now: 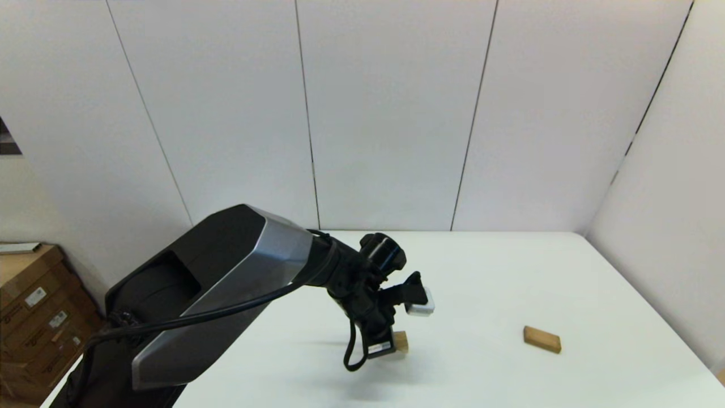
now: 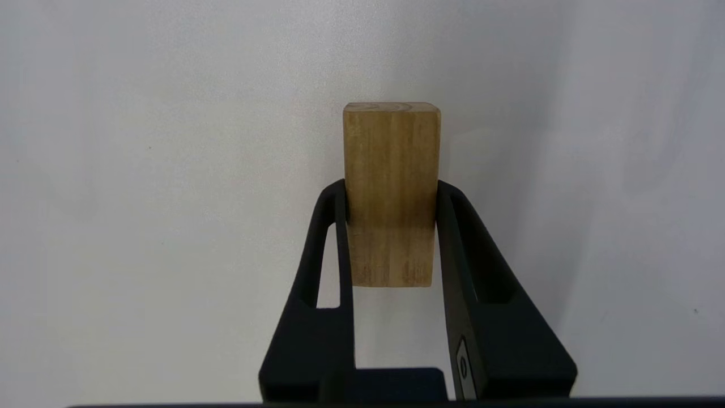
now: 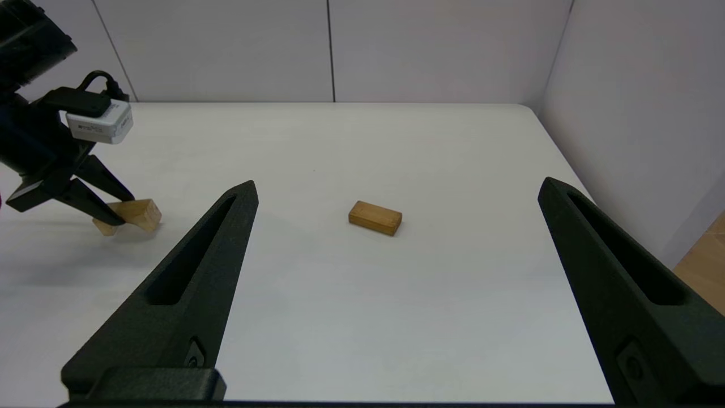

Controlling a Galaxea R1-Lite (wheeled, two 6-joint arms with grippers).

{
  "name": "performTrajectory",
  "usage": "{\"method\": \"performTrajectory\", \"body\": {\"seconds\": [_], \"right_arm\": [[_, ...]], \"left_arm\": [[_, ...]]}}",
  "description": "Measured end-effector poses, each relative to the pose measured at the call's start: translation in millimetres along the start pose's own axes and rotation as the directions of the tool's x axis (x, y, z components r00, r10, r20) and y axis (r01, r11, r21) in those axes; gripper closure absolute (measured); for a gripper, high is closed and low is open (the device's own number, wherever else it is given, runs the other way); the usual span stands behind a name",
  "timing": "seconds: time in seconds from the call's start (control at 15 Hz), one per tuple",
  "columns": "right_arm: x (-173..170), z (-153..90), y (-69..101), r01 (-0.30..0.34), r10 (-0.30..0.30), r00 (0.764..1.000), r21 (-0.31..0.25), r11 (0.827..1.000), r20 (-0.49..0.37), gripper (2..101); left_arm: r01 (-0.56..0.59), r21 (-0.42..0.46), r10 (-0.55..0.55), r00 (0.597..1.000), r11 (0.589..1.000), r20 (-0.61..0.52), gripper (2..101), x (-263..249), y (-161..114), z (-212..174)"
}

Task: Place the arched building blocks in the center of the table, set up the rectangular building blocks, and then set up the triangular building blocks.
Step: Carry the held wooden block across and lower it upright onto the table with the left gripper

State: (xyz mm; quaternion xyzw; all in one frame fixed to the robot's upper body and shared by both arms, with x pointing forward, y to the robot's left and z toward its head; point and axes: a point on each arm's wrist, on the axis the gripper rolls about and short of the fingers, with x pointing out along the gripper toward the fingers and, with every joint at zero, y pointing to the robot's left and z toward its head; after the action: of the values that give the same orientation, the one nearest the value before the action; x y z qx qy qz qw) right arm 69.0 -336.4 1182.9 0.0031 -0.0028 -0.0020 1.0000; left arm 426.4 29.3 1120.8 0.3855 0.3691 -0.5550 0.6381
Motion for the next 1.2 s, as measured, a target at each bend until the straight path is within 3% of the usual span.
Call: {"method": "performTrajectory", "body": {"seconds": [1.2], "right_arm": [[0.0,0.0,0.0,0.0,0.0,1.0,0.0,1.0,0.0,4.3]], "left_arm": [[0.0,0.065,0.001,1.0,0.998,-0.017,77.5,-2.9,6.5,-12.1]]}}
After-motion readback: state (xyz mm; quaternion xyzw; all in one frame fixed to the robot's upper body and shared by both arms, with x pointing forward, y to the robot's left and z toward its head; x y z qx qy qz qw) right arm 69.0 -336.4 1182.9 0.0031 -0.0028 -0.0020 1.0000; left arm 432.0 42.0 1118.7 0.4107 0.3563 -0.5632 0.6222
